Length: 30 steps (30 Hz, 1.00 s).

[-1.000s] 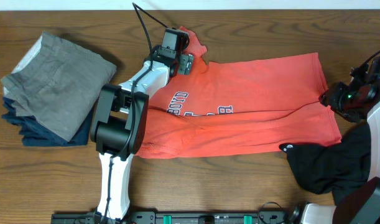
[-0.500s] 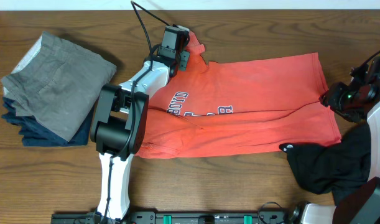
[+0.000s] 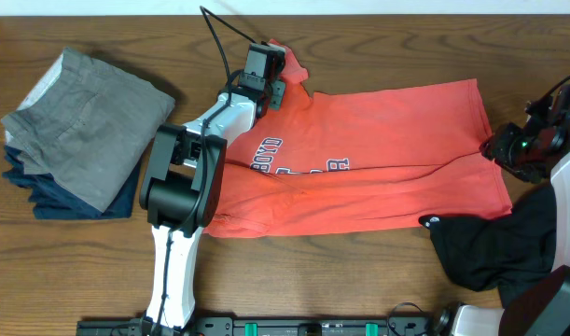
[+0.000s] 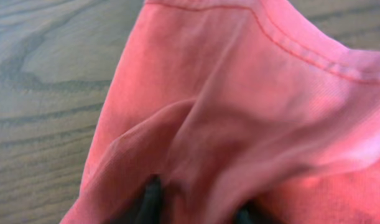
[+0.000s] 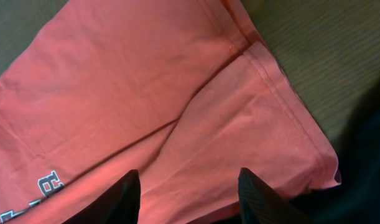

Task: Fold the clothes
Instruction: 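Move the right gripper to the shirt's upper-right corner and grasp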

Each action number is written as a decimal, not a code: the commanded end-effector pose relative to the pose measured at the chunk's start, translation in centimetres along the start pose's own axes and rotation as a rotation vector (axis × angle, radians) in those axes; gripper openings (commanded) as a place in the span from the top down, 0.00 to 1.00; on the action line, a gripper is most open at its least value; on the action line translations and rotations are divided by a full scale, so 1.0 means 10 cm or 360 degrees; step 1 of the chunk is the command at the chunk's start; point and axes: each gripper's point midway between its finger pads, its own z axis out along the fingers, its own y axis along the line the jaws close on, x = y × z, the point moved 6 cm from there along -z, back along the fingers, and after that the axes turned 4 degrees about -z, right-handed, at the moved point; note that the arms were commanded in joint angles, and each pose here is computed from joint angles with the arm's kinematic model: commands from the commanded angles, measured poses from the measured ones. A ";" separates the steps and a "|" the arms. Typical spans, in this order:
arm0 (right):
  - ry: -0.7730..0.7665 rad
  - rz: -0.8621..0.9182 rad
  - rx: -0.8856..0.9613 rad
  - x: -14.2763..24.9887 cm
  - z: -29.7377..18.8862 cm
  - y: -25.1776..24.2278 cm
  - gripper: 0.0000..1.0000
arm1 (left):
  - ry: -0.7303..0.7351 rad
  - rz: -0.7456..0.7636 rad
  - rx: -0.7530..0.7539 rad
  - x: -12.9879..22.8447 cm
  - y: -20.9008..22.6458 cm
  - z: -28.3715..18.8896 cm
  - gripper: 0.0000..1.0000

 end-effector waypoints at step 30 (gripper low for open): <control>-0.0575 -0.0208 0.0055 -1.02 1.63 0.09 0.45 | 0.0404 -0.0581 0.0123 0.06 0.05 -0.74 0.94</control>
